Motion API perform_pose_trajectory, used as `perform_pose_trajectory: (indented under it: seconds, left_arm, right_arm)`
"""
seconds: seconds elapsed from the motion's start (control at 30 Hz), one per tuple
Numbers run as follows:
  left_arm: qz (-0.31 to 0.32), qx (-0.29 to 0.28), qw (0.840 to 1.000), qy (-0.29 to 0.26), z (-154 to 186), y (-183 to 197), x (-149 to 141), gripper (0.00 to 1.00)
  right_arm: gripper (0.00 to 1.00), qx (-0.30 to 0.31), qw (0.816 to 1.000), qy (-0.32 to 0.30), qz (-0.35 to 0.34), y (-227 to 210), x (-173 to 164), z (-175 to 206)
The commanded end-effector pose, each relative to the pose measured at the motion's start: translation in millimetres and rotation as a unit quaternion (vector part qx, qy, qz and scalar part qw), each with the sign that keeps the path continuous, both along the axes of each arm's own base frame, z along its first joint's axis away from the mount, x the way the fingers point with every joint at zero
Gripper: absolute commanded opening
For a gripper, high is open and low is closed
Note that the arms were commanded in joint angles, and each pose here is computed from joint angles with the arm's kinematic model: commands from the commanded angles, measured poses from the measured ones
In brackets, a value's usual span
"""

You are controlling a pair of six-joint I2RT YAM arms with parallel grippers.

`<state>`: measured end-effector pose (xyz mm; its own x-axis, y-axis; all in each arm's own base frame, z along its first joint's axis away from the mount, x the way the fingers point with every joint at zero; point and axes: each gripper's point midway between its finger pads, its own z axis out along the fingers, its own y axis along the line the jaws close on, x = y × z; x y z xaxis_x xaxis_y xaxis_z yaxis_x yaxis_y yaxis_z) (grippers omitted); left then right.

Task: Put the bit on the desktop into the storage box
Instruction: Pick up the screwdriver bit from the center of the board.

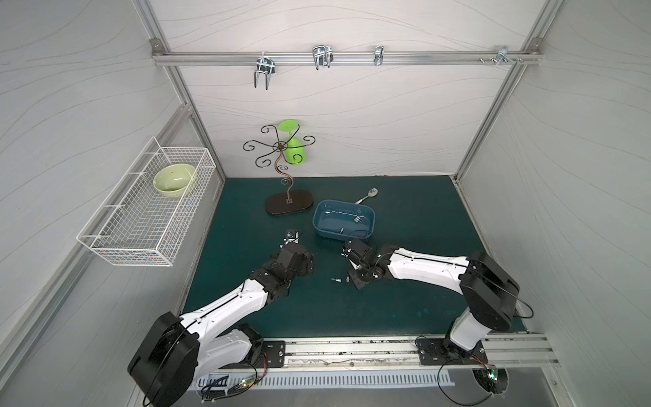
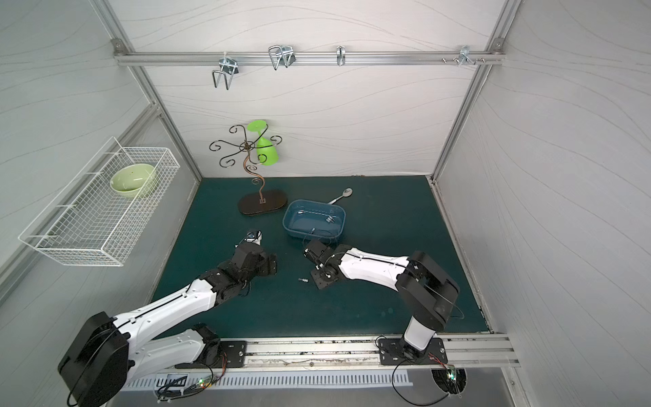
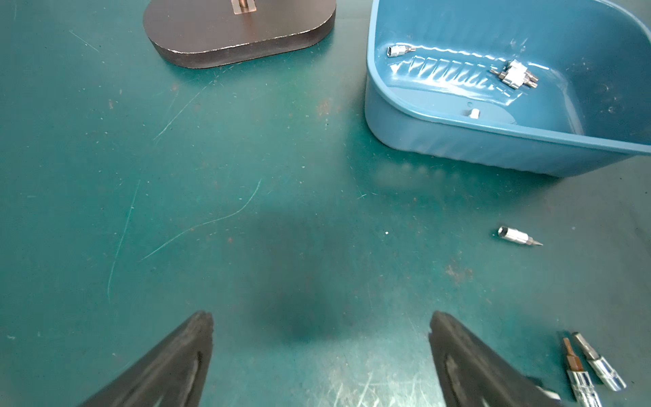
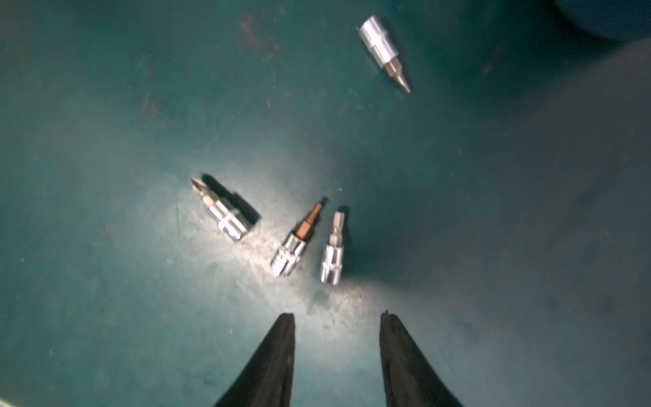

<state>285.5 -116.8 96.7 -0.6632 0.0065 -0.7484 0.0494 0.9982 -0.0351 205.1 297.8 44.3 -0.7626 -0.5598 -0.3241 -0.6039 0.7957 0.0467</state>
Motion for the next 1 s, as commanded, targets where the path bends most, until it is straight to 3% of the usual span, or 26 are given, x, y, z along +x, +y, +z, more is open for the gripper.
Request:
perform_pose_trajectory:
  seconds: [0.0, 0.97]
  left_arm:
    - [0.005, -0.007, 1.0, -0.027, 12.7, -0.9, 8.1, 0.99]
    - [0.004, -0.004, 1.0, -0.025, 12.4, -2.4, 9.7, 0.99]
  right_arm:
    - [0.39, -0.01, 1.0, 0.008, 0.004, 3.5, -0.7, -4.3]
    - [0.15, -0.035, 0.999, 0.027, -0.002, 3.9, 8.9, -28.7]
